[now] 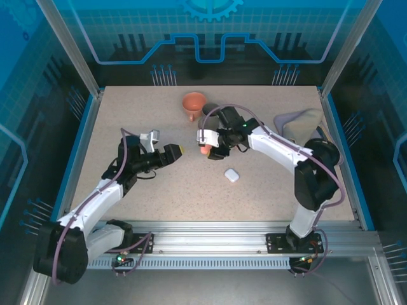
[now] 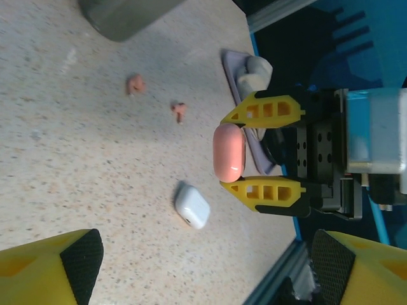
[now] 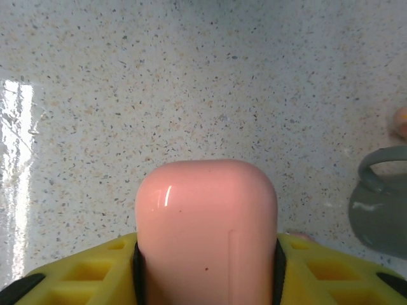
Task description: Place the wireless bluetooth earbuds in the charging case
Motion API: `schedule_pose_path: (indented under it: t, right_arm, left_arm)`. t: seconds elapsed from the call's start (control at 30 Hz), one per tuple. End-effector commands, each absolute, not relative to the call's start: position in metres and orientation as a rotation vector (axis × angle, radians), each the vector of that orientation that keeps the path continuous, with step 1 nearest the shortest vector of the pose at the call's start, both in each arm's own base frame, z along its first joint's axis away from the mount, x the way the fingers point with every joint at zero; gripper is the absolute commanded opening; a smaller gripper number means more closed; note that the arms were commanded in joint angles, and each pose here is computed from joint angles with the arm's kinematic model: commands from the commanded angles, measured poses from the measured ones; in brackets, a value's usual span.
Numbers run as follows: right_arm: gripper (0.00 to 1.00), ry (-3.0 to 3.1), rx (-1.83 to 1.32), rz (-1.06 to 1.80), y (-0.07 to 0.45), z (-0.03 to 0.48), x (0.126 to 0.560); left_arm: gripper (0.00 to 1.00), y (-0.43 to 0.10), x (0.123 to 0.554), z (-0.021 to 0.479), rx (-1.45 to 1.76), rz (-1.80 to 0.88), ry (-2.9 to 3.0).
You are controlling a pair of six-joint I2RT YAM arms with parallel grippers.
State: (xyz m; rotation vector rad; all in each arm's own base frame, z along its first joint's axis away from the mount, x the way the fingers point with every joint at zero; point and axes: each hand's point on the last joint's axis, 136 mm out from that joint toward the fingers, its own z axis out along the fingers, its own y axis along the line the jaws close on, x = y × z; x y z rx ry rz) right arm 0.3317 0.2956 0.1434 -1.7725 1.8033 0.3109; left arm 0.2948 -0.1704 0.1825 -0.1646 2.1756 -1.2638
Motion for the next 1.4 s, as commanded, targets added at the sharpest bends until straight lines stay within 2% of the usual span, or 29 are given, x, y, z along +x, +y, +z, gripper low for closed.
schedule_pose_path:
  t: [0.0, 0.27, 0.53, 1.17, 1.37]
  right_arm:
    - [0.49, 1.739, -1.711, 0.350, 0.306, 0.165, 0.320]
    - [0.48, 1.721, -1.675, 0.399, 0.308, 0.176, 0.299]
    - [0.48, 1.722, -1.659, 0.450, 0.311, 0.176, 0.288]
    - [0.48, 1.693, -1.638, 0.502, 0.310, 0.187, 0.280]
    - [0.48, 1.692, -1.631, 0.517, 0.309, 0.190, 0.278]
  left_arm:
    - [0.89, -0.192, 0.294, 0.218, -0.020, -1.411, 2.097]
    - [0.88, -0.231, 0.289, 0.221, 0.134, -1.470, 2.136]
    - [0.84, -0.242, 0.295, 0.211, 0.135, -1.456, 2.171]
    - [0.63, -0.249, 0.300, 0.207, 0.163, -1.398, 2.196]
    - [0.59, -0.250, 0.301, 0.205, 0.161, -1.411, 2.200]
